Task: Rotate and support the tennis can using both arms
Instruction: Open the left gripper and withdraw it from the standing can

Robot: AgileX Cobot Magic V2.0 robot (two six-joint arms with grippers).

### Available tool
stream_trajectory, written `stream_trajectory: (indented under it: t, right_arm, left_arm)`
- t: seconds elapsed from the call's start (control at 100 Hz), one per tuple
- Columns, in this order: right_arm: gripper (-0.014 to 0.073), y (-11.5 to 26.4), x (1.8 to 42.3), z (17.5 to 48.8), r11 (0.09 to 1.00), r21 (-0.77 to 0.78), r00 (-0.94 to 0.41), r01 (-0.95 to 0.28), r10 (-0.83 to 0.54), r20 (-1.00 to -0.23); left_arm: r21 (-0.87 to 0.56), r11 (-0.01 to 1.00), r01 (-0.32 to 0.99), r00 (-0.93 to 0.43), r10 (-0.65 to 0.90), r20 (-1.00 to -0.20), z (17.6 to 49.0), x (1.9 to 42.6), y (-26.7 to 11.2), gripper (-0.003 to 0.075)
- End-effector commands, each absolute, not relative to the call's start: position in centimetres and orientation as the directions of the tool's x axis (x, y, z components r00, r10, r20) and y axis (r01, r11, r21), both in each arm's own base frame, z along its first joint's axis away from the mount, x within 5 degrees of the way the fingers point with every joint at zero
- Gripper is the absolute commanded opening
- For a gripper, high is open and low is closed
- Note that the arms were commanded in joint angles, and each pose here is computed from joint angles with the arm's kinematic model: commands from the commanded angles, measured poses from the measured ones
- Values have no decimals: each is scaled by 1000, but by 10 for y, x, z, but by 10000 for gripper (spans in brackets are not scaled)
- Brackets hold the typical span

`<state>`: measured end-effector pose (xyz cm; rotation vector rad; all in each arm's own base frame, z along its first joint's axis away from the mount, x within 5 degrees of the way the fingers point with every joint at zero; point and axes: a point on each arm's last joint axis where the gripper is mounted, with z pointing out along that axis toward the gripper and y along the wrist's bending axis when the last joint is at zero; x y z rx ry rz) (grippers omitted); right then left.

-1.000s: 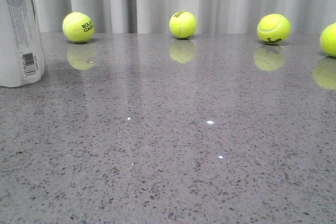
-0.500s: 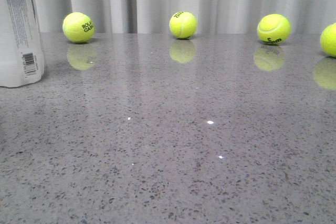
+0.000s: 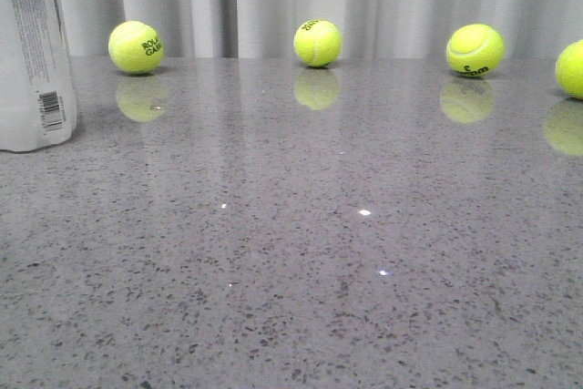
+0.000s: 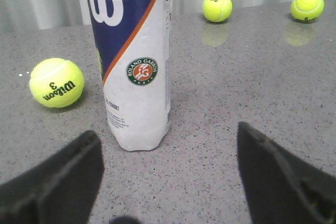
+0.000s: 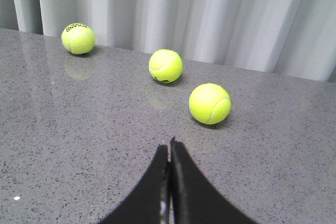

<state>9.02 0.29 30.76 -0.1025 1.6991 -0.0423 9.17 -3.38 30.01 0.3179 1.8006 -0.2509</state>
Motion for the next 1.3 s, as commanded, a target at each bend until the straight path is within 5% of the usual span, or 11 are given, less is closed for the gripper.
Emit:
stream_trajectory:
  t: [0.0,0.15,1.04,1.29]
  right_arm:
    - [-66,2,90,324,995,-94,-18,-27,-95,-995]
    - [-66,2,90,324,995,-94,-18,-27,-95,-995]
    - [-66,2,90,324,995,-94,-18,-27,-95,-995]
    - [-66,2,90,324,995,-94,-18,-27,-95,-995]
  left_arm:
    - [-19,939,344,-110,21,-994,318,93,-34,296]
    - [-19,938,346,-61,3,-998,322,94,-35,-25]
    - [41,939,341,29,33,-999,322,94,-34,-21]
    - [52,970,236,74,36,-997,301,81,-20,-21]
